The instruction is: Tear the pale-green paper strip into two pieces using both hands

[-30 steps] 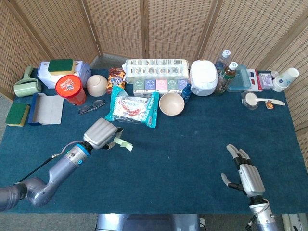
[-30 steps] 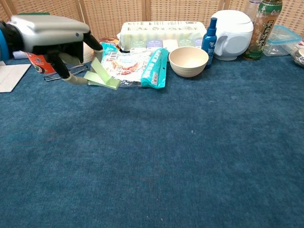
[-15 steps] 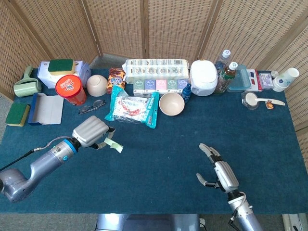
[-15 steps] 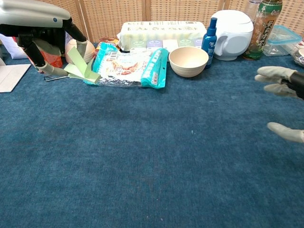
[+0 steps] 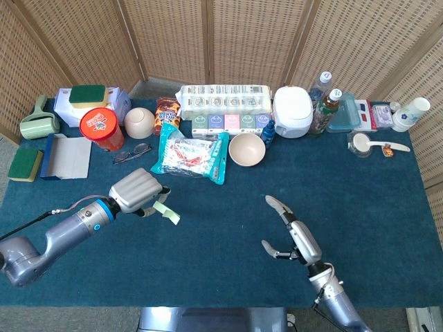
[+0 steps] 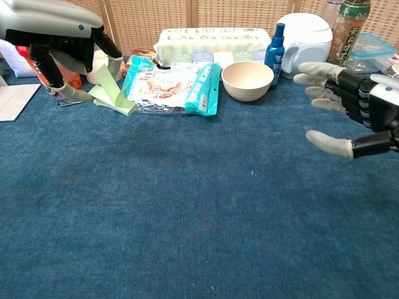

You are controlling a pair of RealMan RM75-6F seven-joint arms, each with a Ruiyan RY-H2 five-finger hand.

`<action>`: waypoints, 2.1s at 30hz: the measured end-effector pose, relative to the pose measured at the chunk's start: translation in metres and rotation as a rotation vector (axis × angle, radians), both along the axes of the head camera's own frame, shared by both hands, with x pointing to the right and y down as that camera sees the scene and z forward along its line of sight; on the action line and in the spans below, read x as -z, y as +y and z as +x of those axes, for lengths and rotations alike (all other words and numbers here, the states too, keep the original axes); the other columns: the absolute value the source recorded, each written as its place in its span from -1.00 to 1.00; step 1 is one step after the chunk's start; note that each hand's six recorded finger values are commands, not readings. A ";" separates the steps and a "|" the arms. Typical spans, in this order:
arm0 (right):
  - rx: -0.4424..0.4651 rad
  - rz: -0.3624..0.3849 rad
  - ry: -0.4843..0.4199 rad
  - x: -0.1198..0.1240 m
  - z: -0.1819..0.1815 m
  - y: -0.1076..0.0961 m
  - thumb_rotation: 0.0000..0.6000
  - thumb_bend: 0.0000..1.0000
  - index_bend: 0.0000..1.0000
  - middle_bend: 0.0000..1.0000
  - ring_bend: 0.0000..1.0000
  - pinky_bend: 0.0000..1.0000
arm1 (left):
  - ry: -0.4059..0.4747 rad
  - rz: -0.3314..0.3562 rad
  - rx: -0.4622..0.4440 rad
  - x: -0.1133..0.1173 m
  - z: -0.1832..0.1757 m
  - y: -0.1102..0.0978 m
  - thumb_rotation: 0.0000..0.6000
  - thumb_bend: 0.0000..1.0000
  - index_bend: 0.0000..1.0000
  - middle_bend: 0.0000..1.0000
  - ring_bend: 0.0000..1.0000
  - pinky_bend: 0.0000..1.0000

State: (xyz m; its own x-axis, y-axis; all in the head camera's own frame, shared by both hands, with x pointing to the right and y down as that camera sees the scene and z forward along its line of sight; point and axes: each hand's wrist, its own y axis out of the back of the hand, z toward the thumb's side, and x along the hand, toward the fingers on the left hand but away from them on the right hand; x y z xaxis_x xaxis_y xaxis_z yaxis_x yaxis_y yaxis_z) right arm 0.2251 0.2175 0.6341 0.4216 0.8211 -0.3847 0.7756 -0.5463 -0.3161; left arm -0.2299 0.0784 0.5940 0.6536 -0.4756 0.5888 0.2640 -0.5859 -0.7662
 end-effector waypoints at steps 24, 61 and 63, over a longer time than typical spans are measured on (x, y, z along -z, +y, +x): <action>0.072 -0.023 -0.188 -0.010 -0.061 -0.047 1.00 -0.26 -0.68 0.86 0.98 0.55 | 0.003 0.009 -0.061 0.003 0.027 -0.008 1.00 -0.13 0.48 1.00 1.00 1.00; 0.184 -0.066 -0.262 -0.006 -0.116 -0.037 1.00 -0.27 -0.52 0.86 0.98 0.55 | 0.036 -0.022 -0.091 -0.001 0.058 -0.004 1.00 -0.13 0.47 1.00 1.00 1.00; 0.188 -0.068 -0.263 -0.006 -0.118 -0.037 1.00 -0.27 -0.53 0.86 0.98 0.55 | 0.037 -0.022 -0.093 -0.001 0.058 -0.004 1.00 -0.13 0.47 1.00 1.00 1.00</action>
State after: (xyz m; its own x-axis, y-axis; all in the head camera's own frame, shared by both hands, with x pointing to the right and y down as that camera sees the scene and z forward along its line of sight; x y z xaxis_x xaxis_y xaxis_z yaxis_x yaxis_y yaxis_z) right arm 0.1071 0.1803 0.6396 0.6555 0.6958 -0.2937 0.7095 -0.7006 -0.0760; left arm -0.1714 0.0744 0.5954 0.7155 -0.3991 0.5734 0.2899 -0.5771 -0.7635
